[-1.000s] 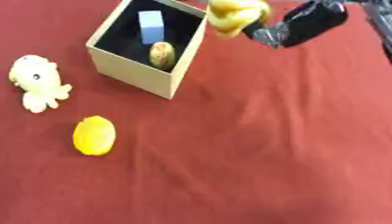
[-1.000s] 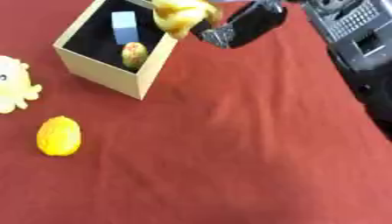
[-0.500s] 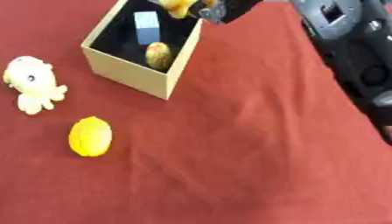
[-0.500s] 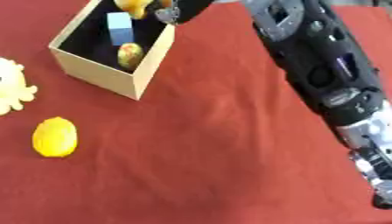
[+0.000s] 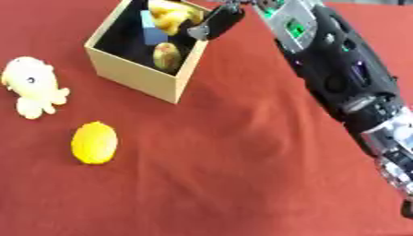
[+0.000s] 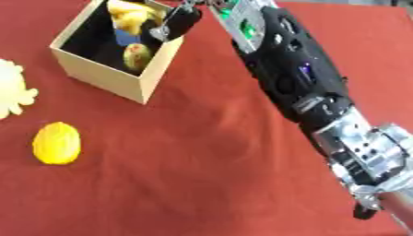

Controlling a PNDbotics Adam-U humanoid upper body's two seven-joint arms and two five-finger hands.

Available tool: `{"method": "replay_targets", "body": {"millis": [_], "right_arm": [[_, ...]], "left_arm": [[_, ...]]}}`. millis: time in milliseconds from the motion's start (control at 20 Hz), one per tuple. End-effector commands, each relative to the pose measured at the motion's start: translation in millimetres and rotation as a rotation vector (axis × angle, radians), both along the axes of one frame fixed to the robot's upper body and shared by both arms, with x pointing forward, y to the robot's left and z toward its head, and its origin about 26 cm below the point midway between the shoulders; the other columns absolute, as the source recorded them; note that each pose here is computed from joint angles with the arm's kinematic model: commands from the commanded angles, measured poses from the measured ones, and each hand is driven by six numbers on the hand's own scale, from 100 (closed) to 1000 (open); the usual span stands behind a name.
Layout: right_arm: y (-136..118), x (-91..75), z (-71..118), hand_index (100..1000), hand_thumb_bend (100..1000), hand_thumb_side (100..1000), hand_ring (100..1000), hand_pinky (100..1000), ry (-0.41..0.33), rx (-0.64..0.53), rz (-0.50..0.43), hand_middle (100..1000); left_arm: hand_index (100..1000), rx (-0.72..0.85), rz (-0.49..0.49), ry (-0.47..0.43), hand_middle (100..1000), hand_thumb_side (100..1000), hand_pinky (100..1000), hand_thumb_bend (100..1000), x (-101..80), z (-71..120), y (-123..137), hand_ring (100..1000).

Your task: Pick up objects on the table and place them in the box.

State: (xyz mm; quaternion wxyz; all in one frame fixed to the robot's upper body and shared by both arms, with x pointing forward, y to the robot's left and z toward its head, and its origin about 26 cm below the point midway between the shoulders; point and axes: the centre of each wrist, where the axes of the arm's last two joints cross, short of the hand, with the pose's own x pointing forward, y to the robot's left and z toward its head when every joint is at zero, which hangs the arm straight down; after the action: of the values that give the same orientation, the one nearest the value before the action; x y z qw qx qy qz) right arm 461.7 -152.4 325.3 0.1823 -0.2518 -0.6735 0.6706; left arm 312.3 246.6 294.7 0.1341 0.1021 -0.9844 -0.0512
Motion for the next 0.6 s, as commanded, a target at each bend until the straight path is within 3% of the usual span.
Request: {"method": "replay_targets", "body": {"millis": [50, 200, 600], "right_arm": [[-2.6, -2.1, 15.7, 872, 282, 423, 966, 864, -0.061, -0.017, -0.003, 799], [-4.0, -3.0, 17.8, 897, 335, 520, 1000, 881, -0.088, -0.035, -0.007, 835], [-5.8, -6.2, 24.1, 901, 362, 510, 1000, 882, -0.136, -0.018, -0.007, 839]], "left_arm": [[885, 0.011, -0.009, -0.027, 813, 713, 768, 298, -4.0, 7.6, -0.9, 776], [885, 0.011, -0.009, -0.025, 813, 713, 768, 297, -4.0, 7.2, -0.8, 776], [885, 0.011, -0.007, -0.022, 813, 712, 769, 297, -4.0, 6.6, -0.3, 777]]}}
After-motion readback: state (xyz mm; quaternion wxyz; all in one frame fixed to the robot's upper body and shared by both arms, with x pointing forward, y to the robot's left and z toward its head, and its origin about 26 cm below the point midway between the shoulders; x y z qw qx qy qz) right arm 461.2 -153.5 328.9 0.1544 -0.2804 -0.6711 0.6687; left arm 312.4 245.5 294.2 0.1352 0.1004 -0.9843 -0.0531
